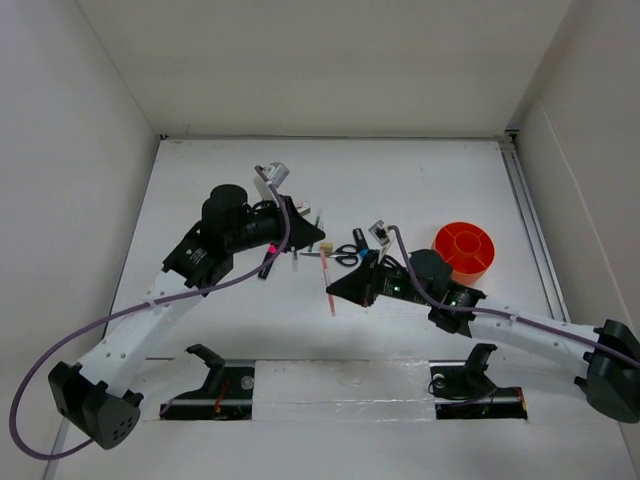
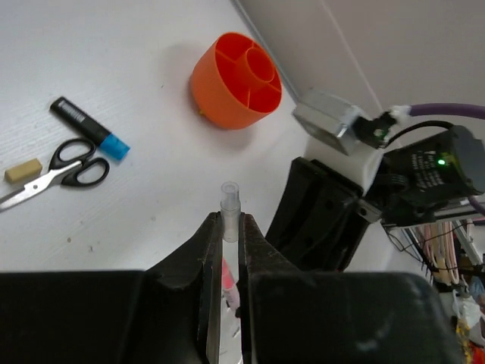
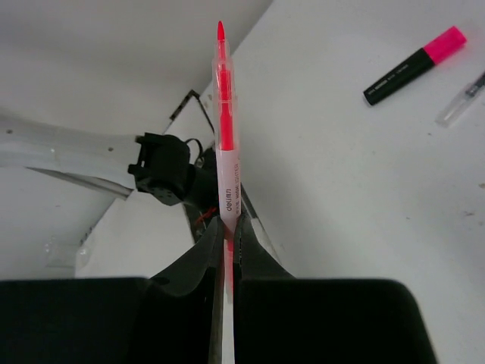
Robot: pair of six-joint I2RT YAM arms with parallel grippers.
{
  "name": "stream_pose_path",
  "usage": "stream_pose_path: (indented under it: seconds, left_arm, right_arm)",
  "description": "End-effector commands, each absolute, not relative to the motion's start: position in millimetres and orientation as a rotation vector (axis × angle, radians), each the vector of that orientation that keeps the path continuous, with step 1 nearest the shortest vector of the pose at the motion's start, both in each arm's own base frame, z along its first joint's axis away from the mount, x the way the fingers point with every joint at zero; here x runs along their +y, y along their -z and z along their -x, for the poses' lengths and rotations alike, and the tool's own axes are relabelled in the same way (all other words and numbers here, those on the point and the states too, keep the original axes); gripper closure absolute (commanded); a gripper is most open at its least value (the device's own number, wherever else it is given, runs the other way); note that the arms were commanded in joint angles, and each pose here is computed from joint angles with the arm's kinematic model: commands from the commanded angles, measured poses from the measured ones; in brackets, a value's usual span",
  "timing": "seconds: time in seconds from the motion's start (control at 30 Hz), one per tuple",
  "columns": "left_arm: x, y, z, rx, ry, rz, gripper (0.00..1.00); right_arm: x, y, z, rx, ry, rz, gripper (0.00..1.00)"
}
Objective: Sort the stationery into containers
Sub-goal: Close the pen cap on the pen.
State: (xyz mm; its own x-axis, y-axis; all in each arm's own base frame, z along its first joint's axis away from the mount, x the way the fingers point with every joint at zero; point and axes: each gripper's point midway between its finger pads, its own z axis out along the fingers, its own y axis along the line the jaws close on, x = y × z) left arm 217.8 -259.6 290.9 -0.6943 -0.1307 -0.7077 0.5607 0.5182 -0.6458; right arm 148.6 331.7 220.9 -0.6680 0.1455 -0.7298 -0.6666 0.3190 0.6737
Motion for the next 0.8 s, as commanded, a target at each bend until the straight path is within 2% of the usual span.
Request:
stream_pose_path:
  seconds: [0.0, 0.4, 0.77]
  left_arm:
    - [-259.2, -322.6, -209.7, 1.851, 1.242, -0.436, 1.0]
    - [-244.5, -334.6, -211.9, 1.794, 1.165, -0.38, 1.0]
    - [-245.7, -340.0, -202.5, 1.752, 1.208, -0.409, 1.0]
  right_arm:
    - [345.4, -255.8, -137.9, 1.713, -1.59, 0.468, 1.0]
    - [355.5, -279.9, -123.5, 1.568, -1.72, 0.465, 1.0]
    - [344.6, -286.8, -135.8, 1.552, -1.646, 0.381, 1.0]
